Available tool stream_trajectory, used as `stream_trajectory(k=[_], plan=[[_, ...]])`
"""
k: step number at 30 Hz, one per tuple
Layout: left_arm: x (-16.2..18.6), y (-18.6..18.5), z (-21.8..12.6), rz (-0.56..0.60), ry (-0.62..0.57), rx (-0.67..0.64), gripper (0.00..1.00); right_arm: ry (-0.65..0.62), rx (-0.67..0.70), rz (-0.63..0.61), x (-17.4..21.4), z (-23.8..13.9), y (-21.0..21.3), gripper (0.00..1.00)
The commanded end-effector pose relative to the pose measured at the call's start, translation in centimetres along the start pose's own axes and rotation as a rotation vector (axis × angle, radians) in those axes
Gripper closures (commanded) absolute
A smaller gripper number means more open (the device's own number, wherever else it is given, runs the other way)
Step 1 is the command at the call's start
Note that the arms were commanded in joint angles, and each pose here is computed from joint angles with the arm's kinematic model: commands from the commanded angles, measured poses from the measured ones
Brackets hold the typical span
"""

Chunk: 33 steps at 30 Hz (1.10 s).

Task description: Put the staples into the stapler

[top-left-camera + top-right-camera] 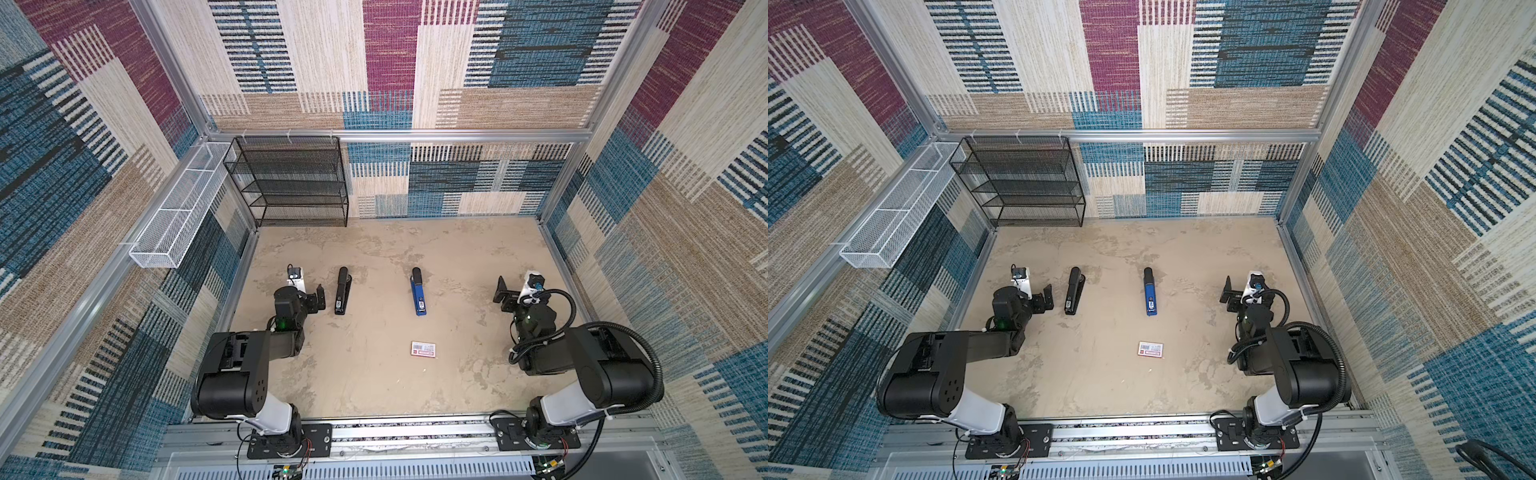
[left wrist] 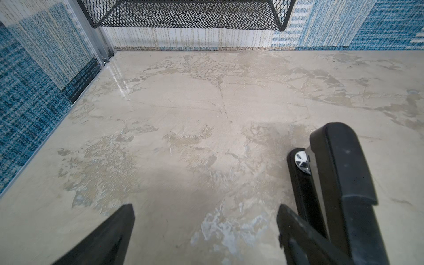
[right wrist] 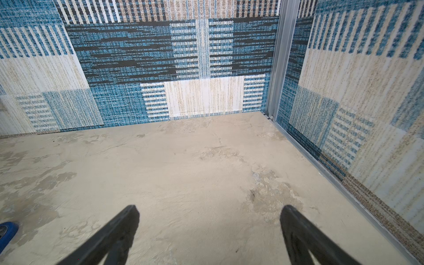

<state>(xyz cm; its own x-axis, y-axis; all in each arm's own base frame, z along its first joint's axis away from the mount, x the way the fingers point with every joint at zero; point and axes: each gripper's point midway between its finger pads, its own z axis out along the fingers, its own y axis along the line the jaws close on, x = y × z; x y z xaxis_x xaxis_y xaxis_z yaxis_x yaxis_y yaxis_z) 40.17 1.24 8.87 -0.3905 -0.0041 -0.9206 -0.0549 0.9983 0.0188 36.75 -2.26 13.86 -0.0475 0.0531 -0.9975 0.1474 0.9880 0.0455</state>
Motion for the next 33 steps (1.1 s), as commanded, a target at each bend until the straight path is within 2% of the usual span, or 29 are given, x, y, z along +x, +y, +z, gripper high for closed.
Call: stream_trajectory(k=[1,13,16,18,21,24,26,28,29,30,32,33], plan=[[-0.5,0.0,0.0,0.014,-0.019,0.003,0.01,-0.029,-0.007,0.006,-0.7,0.0,0.2,0.0],[-0.5,0.0,-0.1,0.011,-0.019,0.004,0.01,-0.034,-0.006,0.006,-0.8,0.0,0.1,0.0],[-1.8,1.4,-0.5,-0.012,-0.021,-0.084,0.01,-0.037,-0.015,-0.003,-1.4,0.0,0.4,0.0],[-2.4,2.0,-0.8,-0.019,0.039,-0.123,0.01,-0.032,-0.018,-0.017,-1.8,0.3,0.8,0.0],[-4.1,2.6,-1.7,-0.038,0.042,-0.156,0.01,0.034,0.025,-0.014,-3.1,2.0,0.5,0.0],[-6.4,1.9,-2.9,-0.155,-0.004,-0.099,0.0,0.016,-0.002,0.044,-5.5,2.4,1.2,0.0],[-8.0,0.6,-3.6,-0.322,-0.054,0.018,0.01,0.039,-0.002,0.182,-6.6,2.8,1.3,0.0],[-8.9,-0.3,-4.3,-0.512,-0.067,0.115,0.0,0.13,0.066,0.389,-6.5,3.4,0.6,0.0],[-9.1,-0.9,-4.5,-0.547,-0.065,0.158,0.01,0.167,0.012,0.405,-6.5,3.8,1.4,0.0],[-9.4,-1.7,-4.7,-0.564,-0.05,0.206,0.01,0.203,-0.063,0.398,-6.7,4.1,2.8,0.03],[-9.3,-2.8,-4.8,-0.582,0.033,0.251,0.02,0.249,-0.195,0.394,-6.9,4.1,5.2,0.22],[-8.9,-3.6,-4.9,-0.571,0.096,0.283,0.09,0.268,-0.24,0.404,-7.1,3.9,6.0,0.29]])
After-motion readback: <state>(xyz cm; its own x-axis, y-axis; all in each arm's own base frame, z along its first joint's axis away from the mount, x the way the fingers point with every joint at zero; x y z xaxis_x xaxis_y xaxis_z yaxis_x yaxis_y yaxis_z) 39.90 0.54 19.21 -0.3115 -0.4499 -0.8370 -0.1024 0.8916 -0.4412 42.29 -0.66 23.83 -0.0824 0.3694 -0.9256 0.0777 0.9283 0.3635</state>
